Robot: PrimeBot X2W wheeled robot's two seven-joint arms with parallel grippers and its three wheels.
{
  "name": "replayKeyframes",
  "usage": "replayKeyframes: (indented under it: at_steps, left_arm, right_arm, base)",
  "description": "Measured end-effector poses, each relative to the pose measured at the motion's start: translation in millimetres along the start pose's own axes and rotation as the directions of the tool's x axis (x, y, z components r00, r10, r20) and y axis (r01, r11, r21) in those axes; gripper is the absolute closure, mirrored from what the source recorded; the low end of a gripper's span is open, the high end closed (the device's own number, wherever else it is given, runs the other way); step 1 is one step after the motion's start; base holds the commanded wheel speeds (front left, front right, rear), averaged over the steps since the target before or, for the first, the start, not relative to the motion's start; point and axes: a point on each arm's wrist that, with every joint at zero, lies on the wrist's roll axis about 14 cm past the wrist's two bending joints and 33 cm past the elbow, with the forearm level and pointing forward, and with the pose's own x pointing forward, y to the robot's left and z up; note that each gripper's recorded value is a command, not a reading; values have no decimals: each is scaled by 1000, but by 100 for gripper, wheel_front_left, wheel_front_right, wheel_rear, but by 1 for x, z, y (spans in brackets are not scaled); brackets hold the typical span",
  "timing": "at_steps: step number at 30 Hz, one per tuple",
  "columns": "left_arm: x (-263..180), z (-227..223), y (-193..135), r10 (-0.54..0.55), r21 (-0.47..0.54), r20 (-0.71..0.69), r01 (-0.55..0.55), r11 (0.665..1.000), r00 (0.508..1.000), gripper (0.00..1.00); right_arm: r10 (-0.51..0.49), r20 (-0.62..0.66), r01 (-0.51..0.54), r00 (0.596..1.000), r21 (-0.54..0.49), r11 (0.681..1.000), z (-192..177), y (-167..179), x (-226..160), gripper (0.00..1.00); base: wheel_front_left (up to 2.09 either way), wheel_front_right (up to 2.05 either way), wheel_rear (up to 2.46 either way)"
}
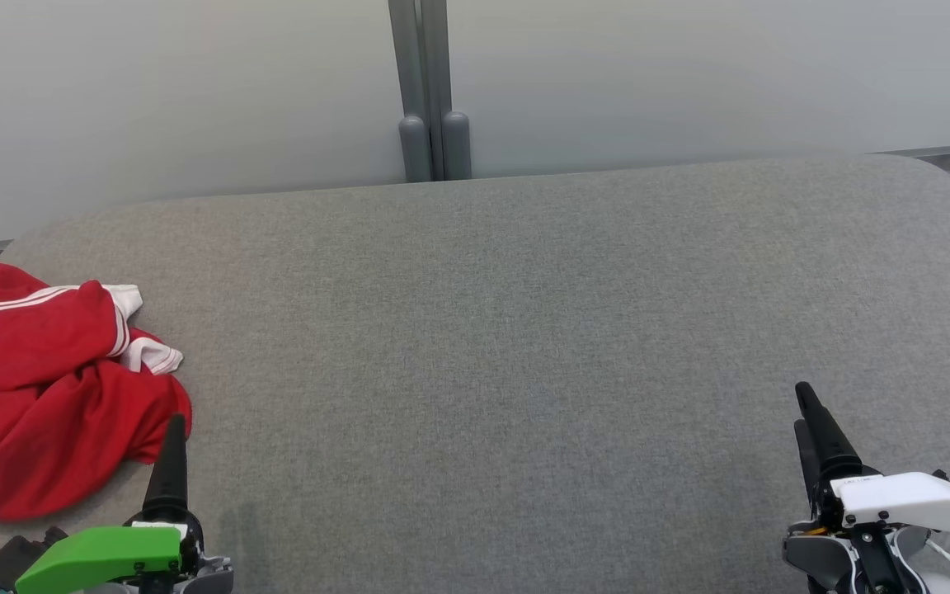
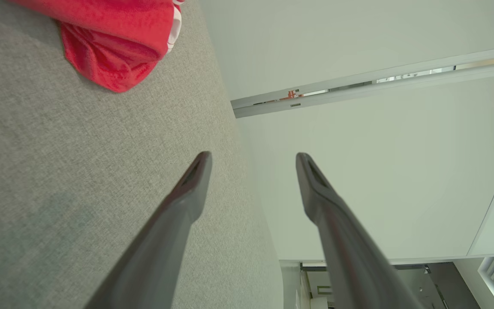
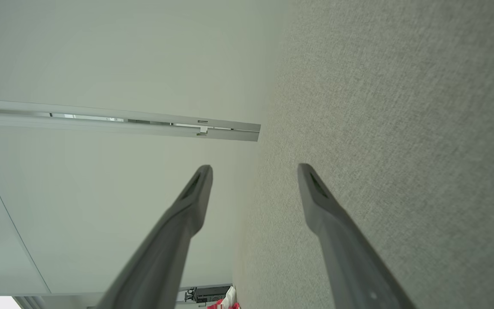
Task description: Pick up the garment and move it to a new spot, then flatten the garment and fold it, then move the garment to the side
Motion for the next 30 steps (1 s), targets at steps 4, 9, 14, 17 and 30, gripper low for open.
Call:
replayKeyframes:
  at_steps: [4, 9, 14, 17, 30]
  left_arm:
    - [-1, -1, -1, 7, 78, 2, -7, 997, 1000, 0]
    - [-4, -3, -2, 8, 180, 7, -9, 984, 1000, 0]
    - [-7, -3, -2, 18, 270, 16, -22, 963, 1000, 0]
    - [-9, -5, -1, 23, 327, 18, -28, 945, 1000, 0]
    - [-14, -12, -1, 15, 557, 20, -24, 830, 1000, 0]
  right_arm:
    - [10, 7, -9, 1000, -70, 998, 1, 3, 0, 0]
    - [18, 7, -17, 1000, -179, 984, 0, 5, -2, 0]
    - [27, -3, -27, 1000, -305, 952, -4, 7, -4, 0]
    - [35, -14, -37, 999, -384, 923, -7, 9, -5, 0]
    - [19, -26, -31, 999, -640, 768, -9, 1, -7, 0]
  base:
    - [0, 0, 0]
    - [0, 0, 0]
    - [0, 0, 0]
    - [0, 0, 0]
    - [0, 0, 0]
